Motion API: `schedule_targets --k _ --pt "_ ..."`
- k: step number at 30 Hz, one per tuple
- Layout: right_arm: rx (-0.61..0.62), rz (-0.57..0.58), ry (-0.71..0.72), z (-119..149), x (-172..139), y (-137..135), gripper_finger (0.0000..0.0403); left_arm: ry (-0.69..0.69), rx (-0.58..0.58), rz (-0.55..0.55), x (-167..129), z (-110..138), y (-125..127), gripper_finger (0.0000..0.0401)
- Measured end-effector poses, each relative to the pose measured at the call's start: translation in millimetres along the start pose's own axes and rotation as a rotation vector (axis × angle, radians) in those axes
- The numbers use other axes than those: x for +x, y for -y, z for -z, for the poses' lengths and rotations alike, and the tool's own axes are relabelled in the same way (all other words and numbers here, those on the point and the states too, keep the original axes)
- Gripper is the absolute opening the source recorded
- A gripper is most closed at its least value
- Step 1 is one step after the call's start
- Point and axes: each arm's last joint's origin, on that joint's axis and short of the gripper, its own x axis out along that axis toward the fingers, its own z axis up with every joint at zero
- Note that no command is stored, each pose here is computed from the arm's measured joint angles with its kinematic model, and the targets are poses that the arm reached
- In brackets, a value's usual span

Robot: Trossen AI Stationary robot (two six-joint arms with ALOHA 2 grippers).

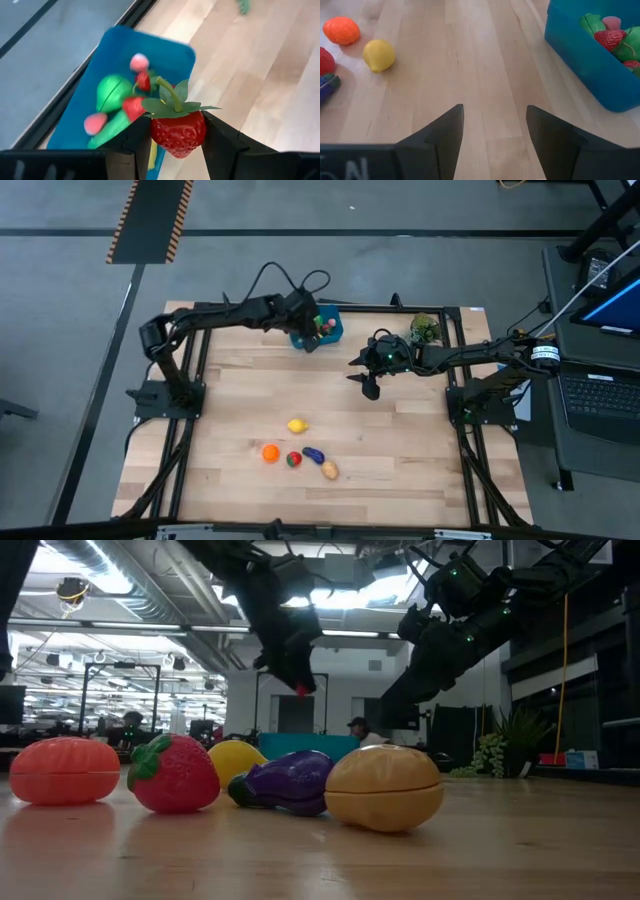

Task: Pick and placing Produce into tupperware
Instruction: Put the strawberry into the blue bin

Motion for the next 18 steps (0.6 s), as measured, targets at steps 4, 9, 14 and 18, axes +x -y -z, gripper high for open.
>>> schedule_targets --k 4,9,14,18 --pt "0.001 0.0 -0.007 1 0 0 0.0218 0.01 0.01 0.055 1 -9 -4 0.0134" --pt "-0.001 -0.001 -0.017 2 0 0 0.0218 -0.006 0.005 0.067 5 -9 -8 0.0134" --pt "-0.001 -0.001 -0.019 2 0 0 0.0218 -0.01 -0.003 0.089 12 -9 -11 0.0134" --pt "-0.016 -0.001 -0.02 2 0 0 0.0218 0.005 0.002 0.112 18 -10 -16 0.0134"
